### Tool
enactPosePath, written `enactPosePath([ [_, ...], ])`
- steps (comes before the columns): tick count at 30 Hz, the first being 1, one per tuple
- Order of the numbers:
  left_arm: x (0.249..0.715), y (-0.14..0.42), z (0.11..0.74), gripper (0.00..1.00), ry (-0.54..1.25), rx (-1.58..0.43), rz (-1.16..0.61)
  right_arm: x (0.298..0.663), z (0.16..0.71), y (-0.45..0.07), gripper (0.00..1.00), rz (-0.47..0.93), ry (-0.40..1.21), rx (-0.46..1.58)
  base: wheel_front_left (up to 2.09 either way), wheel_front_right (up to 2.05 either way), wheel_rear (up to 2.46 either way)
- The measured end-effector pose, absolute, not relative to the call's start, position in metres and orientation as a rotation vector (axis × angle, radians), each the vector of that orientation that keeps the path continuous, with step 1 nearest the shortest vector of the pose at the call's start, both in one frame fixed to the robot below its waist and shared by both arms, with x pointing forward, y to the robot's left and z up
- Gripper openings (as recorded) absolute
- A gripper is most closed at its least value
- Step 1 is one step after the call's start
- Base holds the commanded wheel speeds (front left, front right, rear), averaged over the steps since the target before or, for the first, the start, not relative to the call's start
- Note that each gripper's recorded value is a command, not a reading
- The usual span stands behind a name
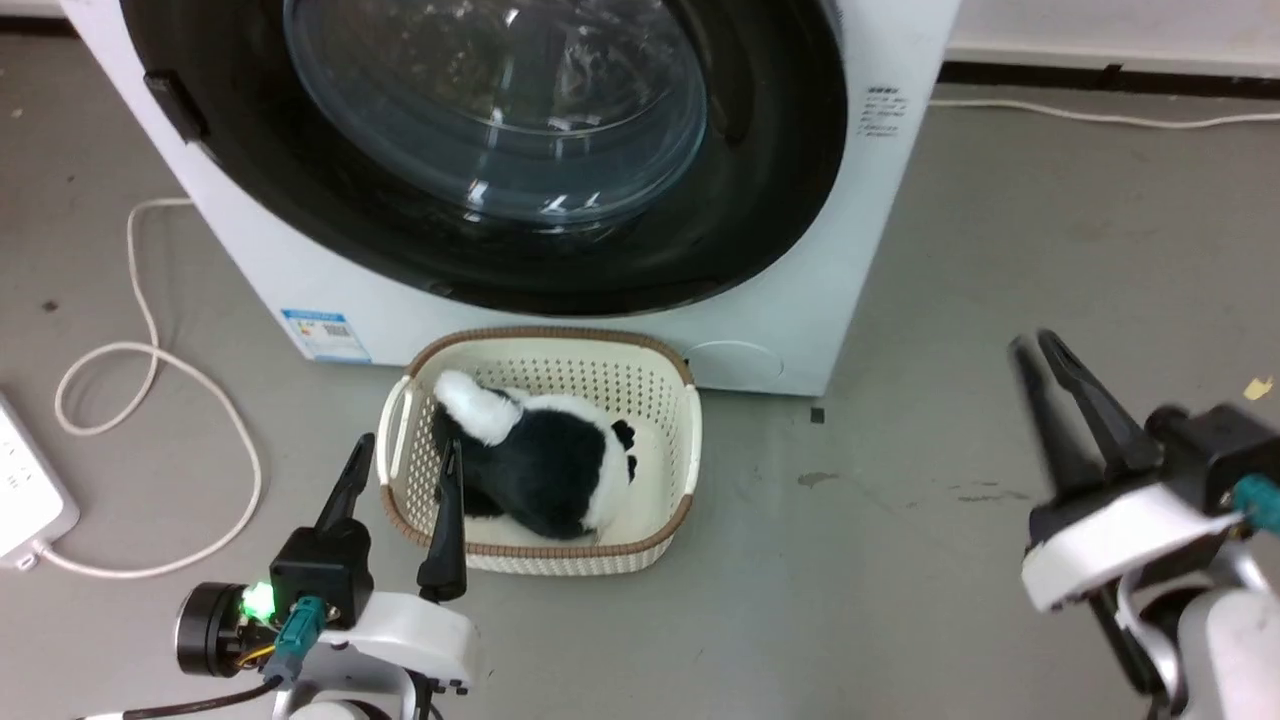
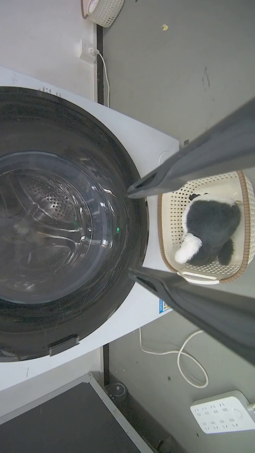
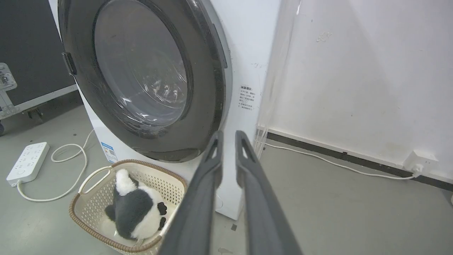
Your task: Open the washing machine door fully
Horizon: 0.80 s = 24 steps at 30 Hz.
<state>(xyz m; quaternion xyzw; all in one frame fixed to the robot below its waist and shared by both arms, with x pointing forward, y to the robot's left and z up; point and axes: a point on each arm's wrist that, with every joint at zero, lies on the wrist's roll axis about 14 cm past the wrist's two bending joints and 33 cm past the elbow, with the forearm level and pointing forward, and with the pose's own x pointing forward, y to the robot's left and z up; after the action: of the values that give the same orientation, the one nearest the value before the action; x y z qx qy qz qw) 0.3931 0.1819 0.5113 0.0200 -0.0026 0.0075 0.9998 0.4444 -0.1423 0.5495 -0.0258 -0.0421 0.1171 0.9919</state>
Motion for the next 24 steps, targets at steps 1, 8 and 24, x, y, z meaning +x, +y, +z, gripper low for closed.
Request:
enactPosePath([
  [1, 0.394, 0.183, 0.511, 1.0, -0.003, 0.037, 0.019, 0.448, 0.551, -0.141, 0.0, 0.239, -0.088, -0.046, 0.0, 0.0, 0.0],
  [8, 0.395, 0.189, 0.504, 1.0, 0.007, 0.039, 0.039, 0.477, 0.56, -0.136, 0.0, 0.248, -0.097, 0.04, 0.0, 0.0, 0.0],
  [24, 0.403, 0.201, 0.497, 1.0, 0.008, 0.035, 0.088, 0.561, 0.569, -0.127, 0.0, 0.232, -0.043, 0.308, 0.0, 0.0, 0.0],
])
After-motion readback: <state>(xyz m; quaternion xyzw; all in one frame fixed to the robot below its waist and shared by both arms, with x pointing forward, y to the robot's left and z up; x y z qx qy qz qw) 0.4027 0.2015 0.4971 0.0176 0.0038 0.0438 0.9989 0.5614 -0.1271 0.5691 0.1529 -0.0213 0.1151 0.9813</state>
